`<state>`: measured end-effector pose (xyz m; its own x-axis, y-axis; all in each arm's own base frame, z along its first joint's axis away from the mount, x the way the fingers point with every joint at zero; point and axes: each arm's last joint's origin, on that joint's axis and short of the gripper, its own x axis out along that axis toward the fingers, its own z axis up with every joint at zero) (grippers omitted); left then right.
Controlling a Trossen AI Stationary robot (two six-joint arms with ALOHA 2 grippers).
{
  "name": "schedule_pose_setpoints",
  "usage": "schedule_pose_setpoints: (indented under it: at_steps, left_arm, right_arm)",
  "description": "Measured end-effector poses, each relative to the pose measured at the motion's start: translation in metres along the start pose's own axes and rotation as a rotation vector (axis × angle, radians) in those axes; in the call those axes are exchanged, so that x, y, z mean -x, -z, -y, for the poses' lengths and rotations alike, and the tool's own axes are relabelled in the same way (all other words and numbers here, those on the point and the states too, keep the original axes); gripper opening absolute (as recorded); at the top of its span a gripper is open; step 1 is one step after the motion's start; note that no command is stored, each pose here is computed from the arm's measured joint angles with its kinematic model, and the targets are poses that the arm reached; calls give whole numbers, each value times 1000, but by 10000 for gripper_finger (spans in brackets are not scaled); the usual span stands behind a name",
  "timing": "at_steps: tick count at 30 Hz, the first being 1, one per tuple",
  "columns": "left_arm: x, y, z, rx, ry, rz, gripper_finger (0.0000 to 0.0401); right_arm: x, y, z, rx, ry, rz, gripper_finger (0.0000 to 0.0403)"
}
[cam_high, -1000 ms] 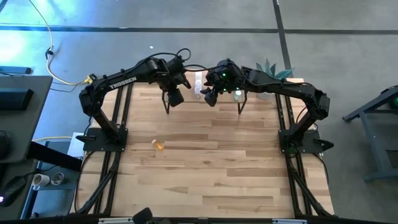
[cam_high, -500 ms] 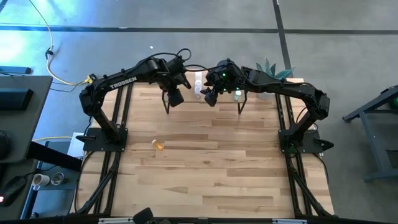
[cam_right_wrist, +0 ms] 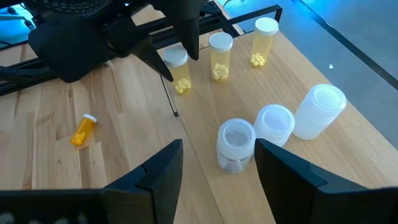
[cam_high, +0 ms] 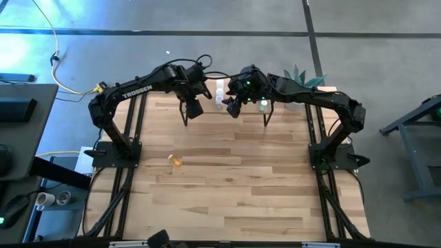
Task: Pick and place medicine bottles onto shelf by color
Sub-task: Put the orange medicine bottle on the shelf aligned with the other orange medicine bottles
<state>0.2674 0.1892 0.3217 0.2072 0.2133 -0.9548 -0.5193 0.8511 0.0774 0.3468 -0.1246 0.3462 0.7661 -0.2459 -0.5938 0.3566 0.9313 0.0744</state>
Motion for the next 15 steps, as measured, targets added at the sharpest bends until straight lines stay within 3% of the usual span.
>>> schedule_pose_setpoints:
  at_steps: [15]
  left_arm:
    - [32, 12, -1, 6, -13, 96, 177]
  right_arm:
    - [0, 0, 0, 0, 0, 0, 190]
